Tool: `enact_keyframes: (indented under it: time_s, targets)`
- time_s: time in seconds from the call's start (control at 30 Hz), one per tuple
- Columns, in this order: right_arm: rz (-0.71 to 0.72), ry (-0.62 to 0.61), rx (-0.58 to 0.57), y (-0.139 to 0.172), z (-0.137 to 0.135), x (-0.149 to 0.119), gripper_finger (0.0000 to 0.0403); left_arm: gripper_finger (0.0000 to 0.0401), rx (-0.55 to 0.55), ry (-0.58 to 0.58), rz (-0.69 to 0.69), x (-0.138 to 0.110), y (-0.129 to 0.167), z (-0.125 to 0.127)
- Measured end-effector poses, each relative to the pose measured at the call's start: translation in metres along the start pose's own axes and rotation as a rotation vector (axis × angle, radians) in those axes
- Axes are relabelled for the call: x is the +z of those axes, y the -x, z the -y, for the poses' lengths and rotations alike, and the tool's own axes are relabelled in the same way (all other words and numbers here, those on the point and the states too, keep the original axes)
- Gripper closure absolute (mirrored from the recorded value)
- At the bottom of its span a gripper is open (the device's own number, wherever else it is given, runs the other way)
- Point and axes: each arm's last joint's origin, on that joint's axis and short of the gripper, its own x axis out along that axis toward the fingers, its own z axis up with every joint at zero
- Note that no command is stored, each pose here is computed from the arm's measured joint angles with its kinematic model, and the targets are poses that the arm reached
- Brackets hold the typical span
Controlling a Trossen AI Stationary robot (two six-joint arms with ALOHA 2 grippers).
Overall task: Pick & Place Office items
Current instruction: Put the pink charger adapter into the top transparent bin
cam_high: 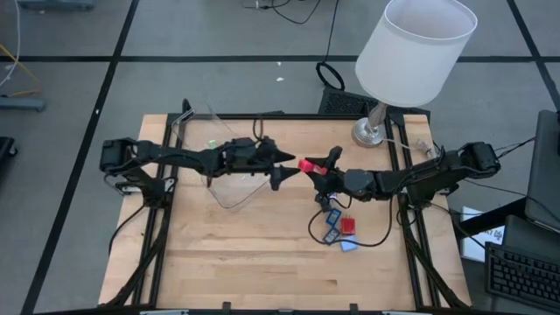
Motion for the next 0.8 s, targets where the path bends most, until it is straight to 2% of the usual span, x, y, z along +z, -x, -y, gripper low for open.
enact_keyframes:
  time_s: [0.17,0.43,0.8]
  targets:
    - [0.000,-0.001,0.000,0.000,0.000,0.000,0.0246,0.0105,-0.013,-0.012,-0.011,0.004,-0.012,0.008]
    - [0.001,-0.008,0.001,0.000,0.000,0.000,0.0246,0.0105,0.001,-0.013,-0.002,0.004,-0.013,0.016]
    - [0.021,-0.012,-0.004,-0.003,-0.003,0.001,0.0245,0.0105,0.001,0.008,-0.004,-0.003,-0.021,0.013]
